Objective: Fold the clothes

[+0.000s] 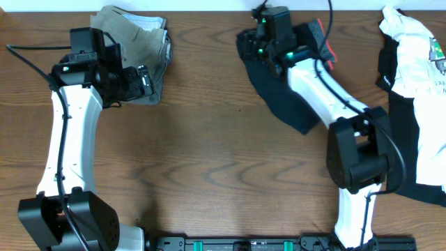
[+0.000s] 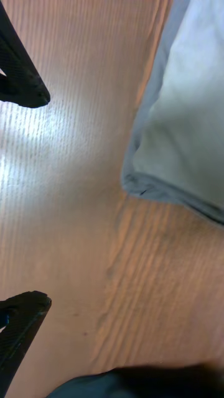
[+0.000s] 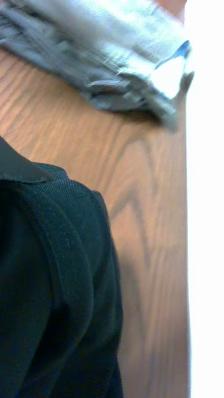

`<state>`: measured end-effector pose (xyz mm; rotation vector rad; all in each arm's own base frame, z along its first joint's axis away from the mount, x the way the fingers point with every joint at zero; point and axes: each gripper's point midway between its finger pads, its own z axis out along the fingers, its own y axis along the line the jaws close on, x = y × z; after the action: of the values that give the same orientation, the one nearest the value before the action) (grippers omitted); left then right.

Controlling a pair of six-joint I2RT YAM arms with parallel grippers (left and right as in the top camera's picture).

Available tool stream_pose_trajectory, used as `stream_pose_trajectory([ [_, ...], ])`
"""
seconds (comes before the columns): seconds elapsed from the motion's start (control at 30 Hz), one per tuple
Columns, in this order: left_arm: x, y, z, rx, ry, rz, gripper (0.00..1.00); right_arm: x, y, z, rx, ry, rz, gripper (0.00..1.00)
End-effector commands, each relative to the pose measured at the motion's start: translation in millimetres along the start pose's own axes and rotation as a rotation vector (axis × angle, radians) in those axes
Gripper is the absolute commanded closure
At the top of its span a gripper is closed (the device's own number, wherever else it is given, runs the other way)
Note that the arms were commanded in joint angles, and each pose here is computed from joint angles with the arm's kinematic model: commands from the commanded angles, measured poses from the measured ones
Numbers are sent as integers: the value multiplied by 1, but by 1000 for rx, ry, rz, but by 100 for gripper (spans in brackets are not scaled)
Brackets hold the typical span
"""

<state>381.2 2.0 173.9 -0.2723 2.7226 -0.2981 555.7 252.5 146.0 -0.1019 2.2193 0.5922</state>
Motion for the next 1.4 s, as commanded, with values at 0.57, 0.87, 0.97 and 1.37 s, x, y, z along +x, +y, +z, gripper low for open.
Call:
stream_pose_trajectory([
  [0.57, 15, -28, 10, 28, 62, 95, 5, -39, -170, -93, 344, 164, 36, 10],
  [0.87, 29, -55, 43, 48, 137, 168, 4, 2, -237, -74, 368, 268, 88, 13],
  [0.97, 32, -60, 52, 50, 156, 182, 5, 19, -250, -59, 373, 300, 101, 13],
  [1.37, 37, -62, 62, 46, 183, 175, 5, 77, -265, -18, 333, 403, 155, 46],
])
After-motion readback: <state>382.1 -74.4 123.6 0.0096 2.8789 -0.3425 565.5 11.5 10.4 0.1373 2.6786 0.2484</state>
